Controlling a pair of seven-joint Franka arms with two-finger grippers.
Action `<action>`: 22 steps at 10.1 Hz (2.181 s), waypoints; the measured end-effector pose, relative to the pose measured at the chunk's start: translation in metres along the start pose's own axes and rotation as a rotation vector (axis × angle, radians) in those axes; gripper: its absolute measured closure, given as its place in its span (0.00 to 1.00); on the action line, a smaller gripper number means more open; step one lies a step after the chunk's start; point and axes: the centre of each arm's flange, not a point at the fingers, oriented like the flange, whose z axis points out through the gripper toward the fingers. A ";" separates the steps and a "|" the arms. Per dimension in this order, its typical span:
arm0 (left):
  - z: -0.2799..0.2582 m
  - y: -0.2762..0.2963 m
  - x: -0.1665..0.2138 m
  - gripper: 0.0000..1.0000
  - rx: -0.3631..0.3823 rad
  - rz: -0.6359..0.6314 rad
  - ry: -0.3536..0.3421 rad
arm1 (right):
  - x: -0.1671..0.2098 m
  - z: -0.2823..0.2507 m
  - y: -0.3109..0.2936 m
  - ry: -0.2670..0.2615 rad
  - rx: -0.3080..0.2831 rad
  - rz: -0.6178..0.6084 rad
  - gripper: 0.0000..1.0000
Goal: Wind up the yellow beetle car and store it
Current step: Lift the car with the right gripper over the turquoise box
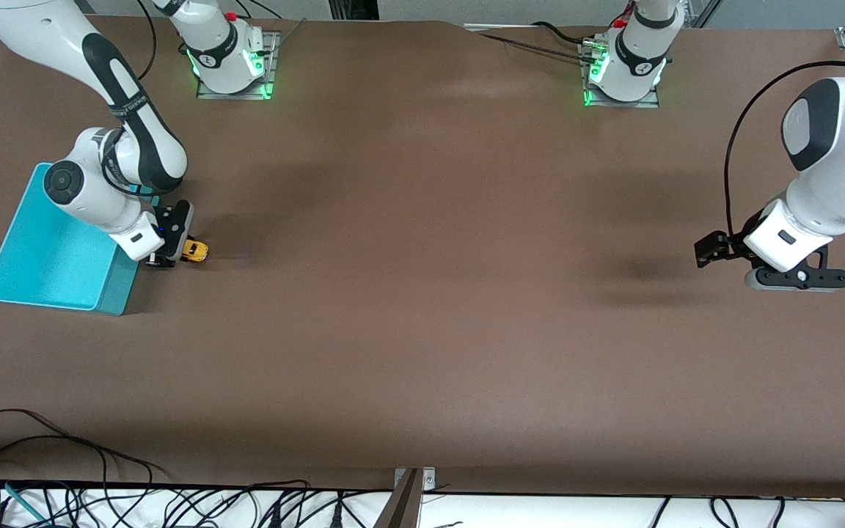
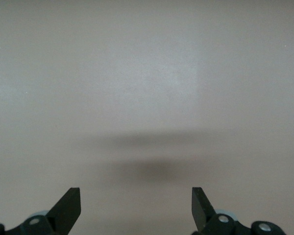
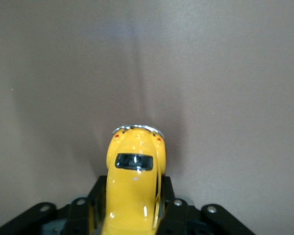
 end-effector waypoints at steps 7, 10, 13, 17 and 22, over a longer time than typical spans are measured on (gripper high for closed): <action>0.000 0.000 0.000 0.00 0.000 0.000 -0.001 | 0.005 -0.106 -0.002 -0.007 0.080 -0.011 0.54; 0.000 0.000 0.000 0.00 0.000 0.000 -0.001 | 0.005 -0.159 -0.013 -0.008 0.100 -0.089 0.54; 0.000 0.000 0.000 0.00 0.000 0.000 -0.002 | -0.047 -0.176 -0.021 0.011 0.112 -0.200 0.54; 0.001 0.000 0.000 0.00 0.000 0.000 -0.002 | -0.144 -0.165 -0.035 -0.004 0.153 -0.303 0.54; 0.001 -0.001 -0.001 0.00 0.000 0.000 -0.009 | -0.229 -0.091 -0.032 0.035 0.244 -0.316 0.54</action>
